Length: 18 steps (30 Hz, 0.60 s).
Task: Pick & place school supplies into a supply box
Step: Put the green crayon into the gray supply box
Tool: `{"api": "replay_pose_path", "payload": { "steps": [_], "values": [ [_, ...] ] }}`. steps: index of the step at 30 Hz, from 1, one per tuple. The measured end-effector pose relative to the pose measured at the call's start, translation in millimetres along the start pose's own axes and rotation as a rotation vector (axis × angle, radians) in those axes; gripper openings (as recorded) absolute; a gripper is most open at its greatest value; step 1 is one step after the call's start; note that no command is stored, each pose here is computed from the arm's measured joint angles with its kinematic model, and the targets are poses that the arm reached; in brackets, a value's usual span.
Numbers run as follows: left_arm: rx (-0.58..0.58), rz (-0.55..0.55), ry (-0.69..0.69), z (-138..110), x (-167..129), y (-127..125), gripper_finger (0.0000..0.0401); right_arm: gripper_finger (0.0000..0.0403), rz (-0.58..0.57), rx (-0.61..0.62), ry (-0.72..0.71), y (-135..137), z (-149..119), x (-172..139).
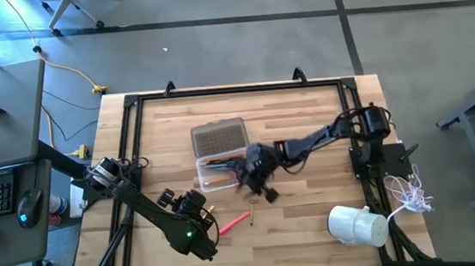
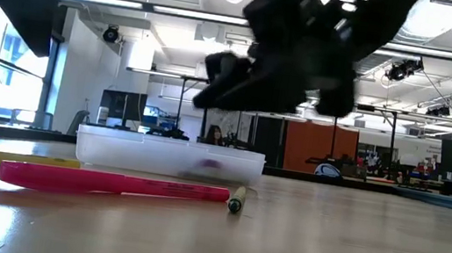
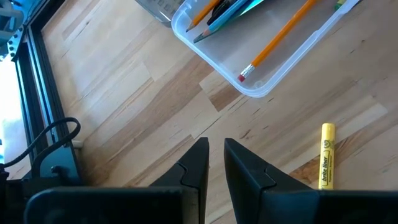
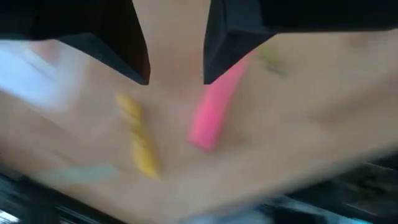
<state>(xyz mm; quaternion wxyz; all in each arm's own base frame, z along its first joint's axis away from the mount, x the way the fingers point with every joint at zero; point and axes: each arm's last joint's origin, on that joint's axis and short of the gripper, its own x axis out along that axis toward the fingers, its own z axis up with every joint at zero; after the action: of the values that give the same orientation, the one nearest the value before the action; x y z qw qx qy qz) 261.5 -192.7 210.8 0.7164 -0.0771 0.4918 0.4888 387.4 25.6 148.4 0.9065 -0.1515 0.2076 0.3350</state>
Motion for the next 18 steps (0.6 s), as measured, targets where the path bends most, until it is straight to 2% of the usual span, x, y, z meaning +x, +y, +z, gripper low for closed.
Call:
{"api": "replay_pose_path", "payload": {
  "steps": [2, 4, 7, 10, 18],
  "values": [
    [0.000, 0.000, 0.000, 0, 0, 0, 0.0088, 0.0142, 0.114, -0.027, -0.048, 17, 9, 9],
    [0.000, 0.000, 0.000, 0, 0, 0, 0.0088, 0.0149, 0.158, -0.045, -0.035, 34, 14, 18],
    [0.000, 0.000, 0.000, 0, 0, 0, 0.0088, 0.0158, 0.090, -0.134, 0.079, 52, 16, 27],
    [0.000, -0.001, -0.011, 1, 0, 0, 0.0088, 0.0166, 0.017, -0.207, 0.173, 59, 10, 34],
    [0.001, -0.001, -0.027, 1, 0, 0, 0.0088, 0.0169, 0.083, -0.069, 0.239, 56, -20, 45]
  ]
}}
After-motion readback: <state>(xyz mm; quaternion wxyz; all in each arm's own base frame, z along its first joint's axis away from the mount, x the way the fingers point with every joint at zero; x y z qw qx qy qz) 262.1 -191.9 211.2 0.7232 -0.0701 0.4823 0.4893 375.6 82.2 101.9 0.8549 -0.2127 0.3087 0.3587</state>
